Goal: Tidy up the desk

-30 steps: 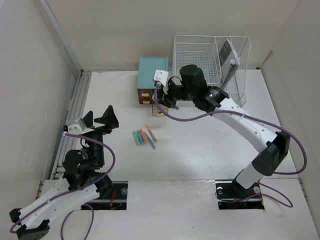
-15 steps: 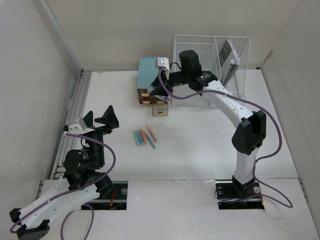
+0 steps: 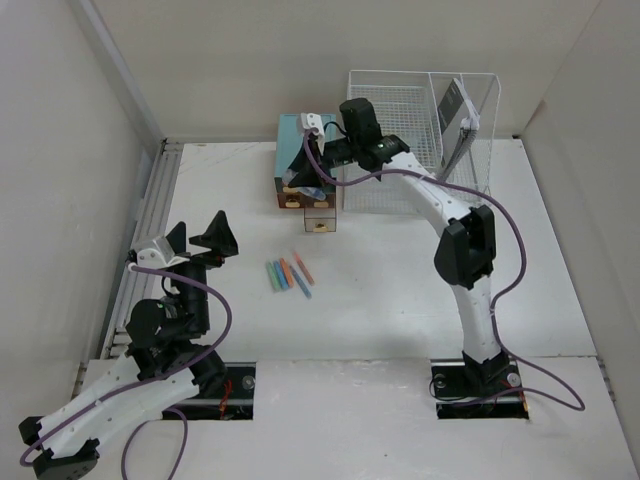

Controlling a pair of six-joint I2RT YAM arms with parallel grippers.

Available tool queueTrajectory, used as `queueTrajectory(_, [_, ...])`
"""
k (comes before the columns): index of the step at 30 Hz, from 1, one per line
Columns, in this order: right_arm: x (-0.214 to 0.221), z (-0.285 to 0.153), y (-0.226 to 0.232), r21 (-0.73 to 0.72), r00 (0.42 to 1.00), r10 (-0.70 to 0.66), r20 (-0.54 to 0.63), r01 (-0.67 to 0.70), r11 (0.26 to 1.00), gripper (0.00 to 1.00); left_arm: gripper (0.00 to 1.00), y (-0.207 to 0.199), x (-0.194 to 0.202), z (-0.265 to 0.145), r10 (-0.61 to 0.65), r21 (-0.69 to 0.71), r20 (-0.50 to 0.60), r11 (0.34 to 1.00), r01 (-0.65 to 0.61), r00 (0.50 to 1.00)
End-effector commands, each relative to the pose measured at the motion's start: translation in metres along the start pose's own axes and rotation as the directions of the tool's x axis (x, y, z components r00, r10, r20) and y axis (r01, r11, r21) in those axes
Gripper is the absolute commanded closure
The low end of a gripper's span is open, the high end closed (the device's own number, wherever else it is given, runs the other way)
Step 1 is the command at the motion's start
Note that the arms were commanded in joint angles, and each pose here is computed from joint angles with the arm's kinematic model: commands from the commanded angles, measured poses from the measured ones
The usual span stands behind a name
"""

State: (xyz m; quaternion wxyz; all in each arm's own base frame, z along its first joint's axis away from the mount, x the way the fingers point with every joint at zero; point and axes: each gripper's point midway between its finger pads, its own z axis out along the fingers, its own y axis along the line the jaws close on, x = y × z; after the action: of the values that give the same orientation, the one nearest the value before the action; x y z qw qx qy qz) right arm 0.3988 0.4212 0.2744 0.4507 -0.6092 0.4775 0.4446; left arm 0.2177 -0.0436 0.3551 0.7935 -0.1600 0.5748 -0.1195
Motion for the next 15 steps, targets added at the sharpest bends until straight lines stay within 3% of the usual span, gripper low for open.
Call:
queueTrajectory(1, [-0.021,-0.008,0.0,-0.043,0.997,-0.054,0.055,0.056,0.997,1.0,0.12,-0.001,-0.004,0.002,-0.009,-0.008,0.018,1.0,0.009,1.0])
queueTrajectory(15, [0.023,-0.017,-0.023,-0.016,1.0,-0.02,0.019,0.02,1.0,1.0,0.12,0.0,-0.002,0.002,-0.001,-0.008,0.013,1.0,0.001,1.0])
